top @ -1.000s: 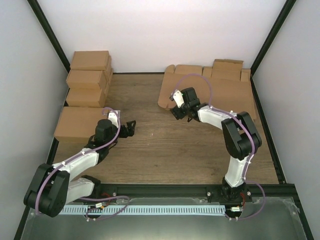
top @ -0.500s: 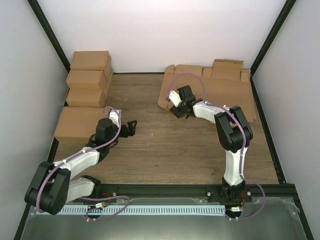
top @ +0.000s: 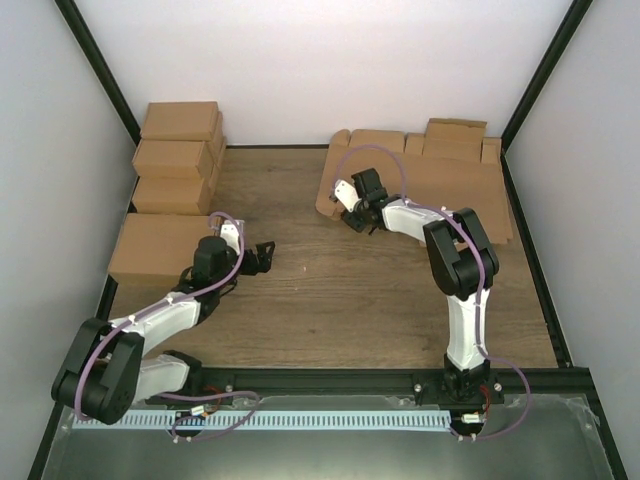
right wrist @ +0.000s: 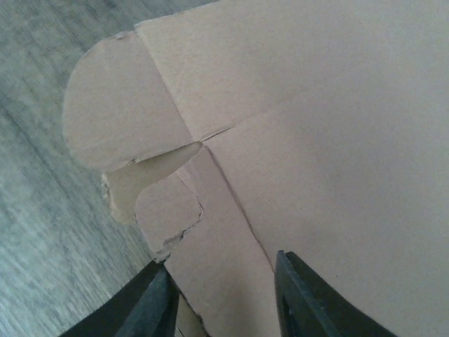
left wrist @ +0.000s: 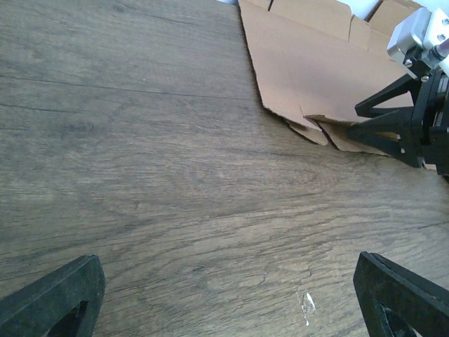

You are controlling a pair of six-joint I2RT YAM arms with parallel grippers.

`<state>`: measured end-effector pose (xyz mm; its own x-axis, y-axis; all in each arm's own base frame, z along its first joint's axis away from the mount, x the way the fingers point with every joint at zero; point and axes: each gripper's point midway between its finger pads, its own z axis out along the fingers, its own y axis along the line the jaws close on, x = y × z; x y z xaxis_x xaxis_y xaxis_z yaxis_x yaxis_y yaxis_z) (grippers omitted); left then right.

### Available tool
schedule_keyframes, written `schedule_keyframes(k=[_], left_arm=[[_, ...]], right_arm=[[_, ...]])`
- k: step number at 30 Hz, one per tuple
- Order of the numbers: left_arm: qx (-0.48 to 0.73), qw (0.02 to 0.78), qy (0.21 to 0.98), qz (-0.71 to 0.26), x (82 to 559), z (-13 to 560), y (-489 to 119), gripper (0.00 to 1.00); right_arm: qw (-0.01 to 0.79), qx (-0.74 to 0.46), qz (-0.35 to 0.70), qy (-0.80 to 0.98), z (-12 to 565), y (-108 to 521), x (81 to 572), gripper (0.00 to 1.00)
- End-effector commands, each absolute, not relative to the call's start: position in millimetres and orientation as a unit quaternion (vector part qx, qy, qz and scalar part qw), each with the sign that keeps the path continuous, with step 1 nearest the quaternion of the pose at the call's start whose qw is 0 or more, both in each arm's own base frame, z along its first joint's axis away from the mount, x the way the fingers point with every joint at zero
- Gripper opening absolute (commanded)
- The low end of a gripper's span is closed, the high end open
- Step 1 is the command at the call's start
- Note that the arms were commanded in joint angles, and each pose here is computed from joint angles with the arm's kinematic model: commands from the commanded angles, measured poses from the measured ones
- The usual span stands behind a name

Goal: Fold the paper box

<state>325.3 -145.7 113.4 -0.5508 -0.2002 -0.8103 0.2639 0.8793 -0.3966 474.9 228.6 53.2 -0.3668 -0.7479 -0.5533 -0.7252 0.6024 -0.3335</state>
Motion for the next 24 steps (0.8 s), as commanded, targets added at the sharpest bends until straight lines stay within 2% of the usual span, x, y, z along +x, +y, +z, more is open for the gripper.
schedule_keyframes(k=[1,4,9,12,19,24], left_arm=[[0.03,0.492,0.832,-0.255,333,129,-153,1.0],[0.031,0.491,0.833,-0.255,333,128,-153,1.0],[0.031,0.49,0.833,-0.255,333,128,-153,1.0],[0.031,0.491,0.833,-0.255,333,128,-153,1.0],[0.03,0.491,0.833,-0.255,333,129,-153,1.0],[0.03,0.496,0.83,-0.255,331,132,-152,1.0]], right_arm=[[0.374,-0.444,-0.042,0.813,72,232,496,0.31],[0.385,-0.44,-0.051,0.81,80,230,499,0.18],[0.414,-0.426,-0.054,0.803,110,227,497,0.1],[0.428,-0.413,-0.06,0.801,132,222,493,0.01],[0.444,-0.331,-0.134,0.822,178,185,499,0.01],[0.51,-0.257,-0.175,0.802,259,154,484,0.01]])
